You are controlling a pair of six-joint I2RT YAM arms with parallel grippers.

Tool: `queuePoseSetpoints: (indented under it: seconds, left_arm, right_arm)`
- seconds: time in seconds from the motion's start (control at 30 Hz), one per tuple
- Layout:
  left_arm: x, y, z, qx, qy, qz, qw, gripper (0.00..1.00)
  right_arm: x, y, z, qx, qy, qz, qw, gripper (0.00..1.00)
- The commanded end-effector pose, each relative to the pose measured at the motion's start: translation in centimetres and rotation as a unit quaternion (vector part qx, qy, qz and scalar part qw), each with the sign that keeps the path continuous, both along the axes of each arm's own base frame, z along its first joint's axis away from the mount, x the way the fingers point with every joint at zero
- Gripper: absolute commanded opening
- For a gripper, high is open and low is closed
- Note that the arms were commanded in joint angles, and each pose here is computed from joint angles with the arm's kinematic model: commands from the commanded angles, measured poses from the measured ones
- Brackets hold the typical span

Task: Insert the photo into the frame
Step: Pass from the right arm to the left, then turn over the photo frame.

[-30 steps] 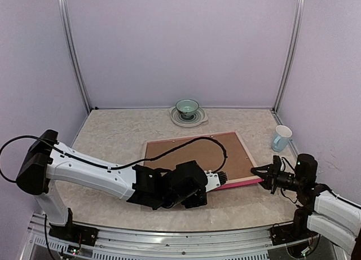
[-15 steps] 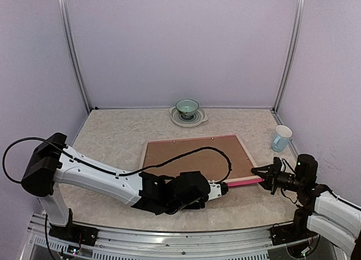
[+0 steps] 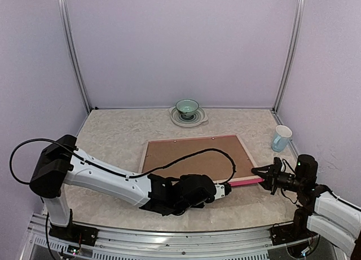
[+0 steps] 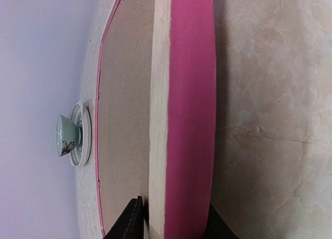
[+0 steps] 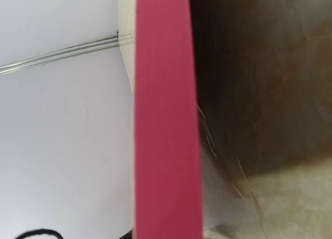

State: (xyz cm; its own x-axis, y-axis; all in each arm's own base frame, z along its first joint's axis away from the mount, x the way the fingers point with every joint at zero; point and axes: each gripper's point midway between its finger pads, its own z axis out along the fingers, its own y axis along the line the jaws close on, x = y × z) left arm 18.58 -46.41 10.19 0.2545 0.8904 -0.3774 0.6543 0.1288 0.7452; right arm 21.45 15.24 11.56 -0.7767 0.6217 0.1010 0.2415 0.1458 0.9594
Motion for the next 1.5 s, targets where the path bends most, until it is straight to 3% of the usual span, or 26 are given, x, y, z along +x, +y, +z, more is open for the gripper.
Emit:
queuePoseSetpoints:
  seconds: [0.0, 0.2, 0.3, 0.4, 0.5, 0.57, 1.0, 1.47]
  left_arm:
    - [-0.2, -0.9, 0.4, -0.005, -0.008, -0.004, 1.0, 0.27]
    - [-0.1, -1.0, 1.0, -0.011, -0.012, 0.0, 1.0, 0.02]
    - [0.1, -1.3, 1.6, -0.019, -0.015, 0.004, 1.0, 0.0]
    - [0.2, -1.6, 2.7, -0.032, -0.015, 0.006, 0.999, 0.0]
    - [0.3, -1.9, 3.9, -0.044, -0.004, 0.012, 0.999, 0.0]
    - [0.7, -2.0, 4.7, -0.056, 0.006, 0.022, 0.998, 0.0]
    - [3.2, -2.2, 12.3, -0.134, 0.041, 0.101, 0.985, 0.0]
    - [4.7, -1.7, 18.1, -0.191, 0.068, 0.154, 0.967, 0.0]
  right_arm:
    - [0.6, -0.3, 1.0, 0.008, -0.02, -0.018, 1.0, 0.18]
    - [0.5, -0.3, 1.2, 0.011, -0.022, -0.018, 1.0, 0.21]
    - [0.5, -0.3, 1.3, 0.011, -0.024, -0.017, 1.0, 0.29]
    - [0.6, -0.3, 1.7, 0.008, -0.032, -0.015, 0.999, 0.51]
    - [0.9, -0.4, 1.9, -0.011, -0.039, -0.014, 0.999, 0.84]
    - [1.3, -0.7, 2.2, -0.044, -0.047, -0.016, 0.998, 0.98]
    - [2.6, -4.7, 4.5, -0.194, -0.055, -0.095, 0.975, 0.99]
    - [2.4, -8.1, 6.4, -0.251, -0.054, -0.173, 0.951, 0.99]
